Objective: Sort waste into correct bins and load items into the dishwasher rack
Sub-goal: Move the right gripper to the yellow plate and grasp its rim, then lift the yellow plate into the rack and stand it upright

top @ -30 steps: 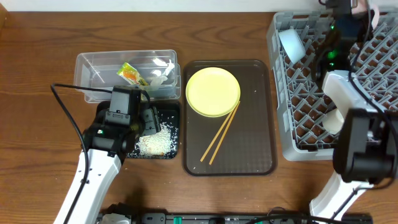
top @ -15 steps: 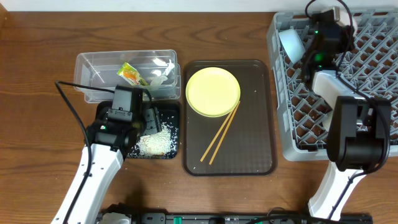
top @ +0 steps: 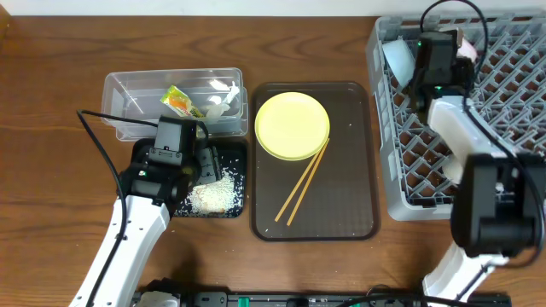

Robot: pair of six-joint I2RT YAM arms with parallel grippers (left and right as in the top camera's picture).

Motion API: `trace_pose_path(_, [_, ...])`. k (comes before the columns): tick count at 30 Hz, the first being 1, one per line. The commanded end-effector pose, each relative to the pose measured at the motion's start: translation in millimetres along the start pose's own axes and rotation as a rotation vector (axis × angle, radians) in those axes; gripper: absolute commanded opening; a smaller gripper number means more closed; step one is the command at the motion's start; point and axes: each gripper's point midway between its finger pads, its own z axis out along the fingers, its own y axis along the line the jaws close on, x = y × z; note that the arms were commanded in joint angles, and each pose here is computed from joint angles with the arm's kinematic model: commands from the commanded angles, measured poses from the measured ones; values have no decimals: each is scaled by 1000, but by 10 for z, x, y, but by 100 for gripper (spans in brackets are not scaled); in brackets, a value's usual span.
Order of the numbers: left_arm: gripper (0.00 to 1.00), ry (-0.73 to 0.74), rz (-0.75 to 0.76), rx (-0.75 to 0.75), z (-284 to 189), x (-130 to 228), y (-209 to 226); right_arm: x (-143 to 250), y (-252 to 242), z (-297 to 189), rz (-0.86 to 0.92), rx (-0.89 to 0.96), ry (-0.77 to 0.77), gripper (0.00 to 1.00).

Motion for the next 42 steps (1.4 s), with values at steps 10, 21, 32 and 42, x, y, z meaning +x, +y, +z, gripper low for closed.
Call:
trace_pose_path(10, [77, -94, 2, -108, -175, -144, 205, -244, 1058, -2196, 177, -1061, -22, 51])
trace_pose_path(21, [77, -113, -1, -112, -279, -129, 235, 475, 2028, -2070, 215, -903, 325, 31])
trace_pose_path(32, [77, -102, 0, -116, -277, -103, 245, 903, 2651, -1585, 228, -838, 431, 22])
trace_pose_path(42, [77, -102, -4, -115, -277, -103, 244, 546, 2595, -1537, 317, -840, 316, 1])
